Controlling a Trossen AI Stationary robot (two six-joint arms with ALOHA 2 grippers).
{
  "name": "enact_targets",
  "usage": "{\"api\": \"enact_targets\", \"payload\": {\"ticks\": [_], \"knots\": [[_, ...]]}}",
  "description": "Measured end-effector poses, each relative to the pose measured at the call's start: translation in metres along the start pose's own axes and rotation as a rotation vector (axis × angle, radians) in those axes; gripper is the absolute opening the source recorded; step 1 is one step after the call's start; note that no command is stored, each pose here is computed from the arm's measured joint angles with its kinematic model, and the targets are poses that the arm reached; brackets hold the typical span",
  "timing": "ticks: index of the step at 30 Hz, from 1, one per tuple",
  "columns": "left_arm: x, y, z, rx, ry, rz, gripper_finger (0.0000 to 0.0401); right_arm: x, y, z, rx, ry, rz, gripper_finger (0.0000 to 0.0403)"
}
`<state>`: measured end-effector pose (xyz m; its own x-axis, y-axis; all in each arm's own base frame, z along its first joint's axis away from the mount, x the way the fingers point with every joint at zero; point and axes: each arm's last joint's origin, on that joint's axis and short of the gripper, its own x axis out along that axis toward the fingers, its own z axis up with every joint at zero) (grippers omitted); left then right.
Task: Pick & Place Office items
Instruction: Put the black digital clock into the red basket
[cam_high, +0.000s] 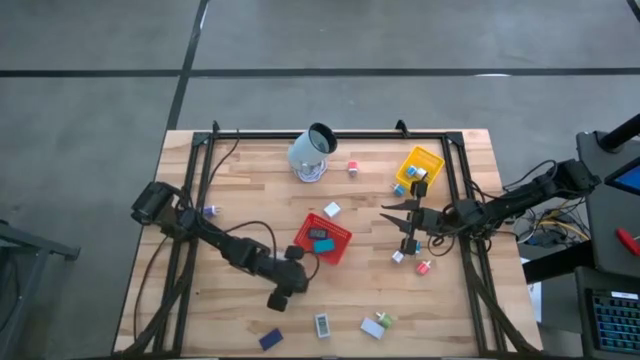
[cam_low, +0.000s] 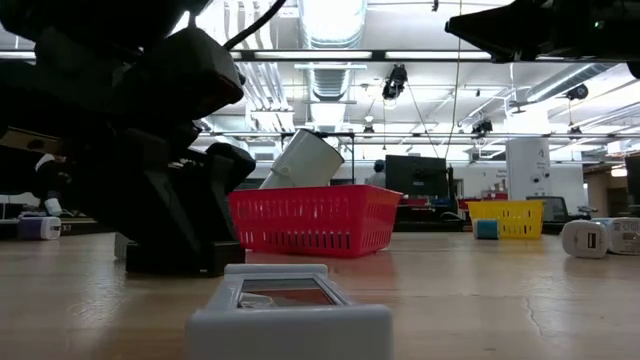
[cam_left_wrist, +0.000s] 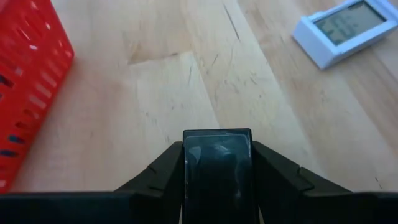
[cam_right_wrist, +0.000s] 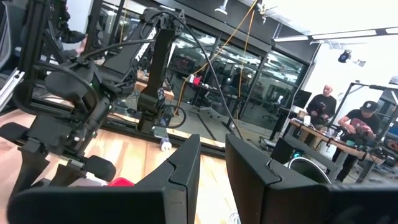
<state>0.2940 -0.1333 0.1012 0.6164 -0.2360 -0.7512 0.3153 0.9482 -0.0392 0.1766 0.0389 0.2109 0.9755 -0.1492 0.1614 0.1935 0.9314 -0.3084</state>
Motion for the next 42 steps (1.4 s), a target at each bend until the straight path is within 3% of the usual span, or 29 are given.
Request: {"api": "enact_targets", "payload": {"ticks": [26, 38, 42], "knots": [[-0.015, 0.003, -0.010, 0.110, -0.474, 0.019, 0.0149, 0.000, 0.000, 0.000, -0.001, 0.002, 0.004, 0.0072], [-0.034, 0.013, -0.016, 0.086, -0.704, 0.083, 0.0149, 0.000, 0.000, 0.000, -0.001, 0.002, 0.004, 0.0072], [-0.040, 0.017, -0.015, 0.062, -0.779, 0.172, 0.0149, 0.000, 0.000, 0.000, 0.002, 0.003, 0.004, 0.0072]]}}
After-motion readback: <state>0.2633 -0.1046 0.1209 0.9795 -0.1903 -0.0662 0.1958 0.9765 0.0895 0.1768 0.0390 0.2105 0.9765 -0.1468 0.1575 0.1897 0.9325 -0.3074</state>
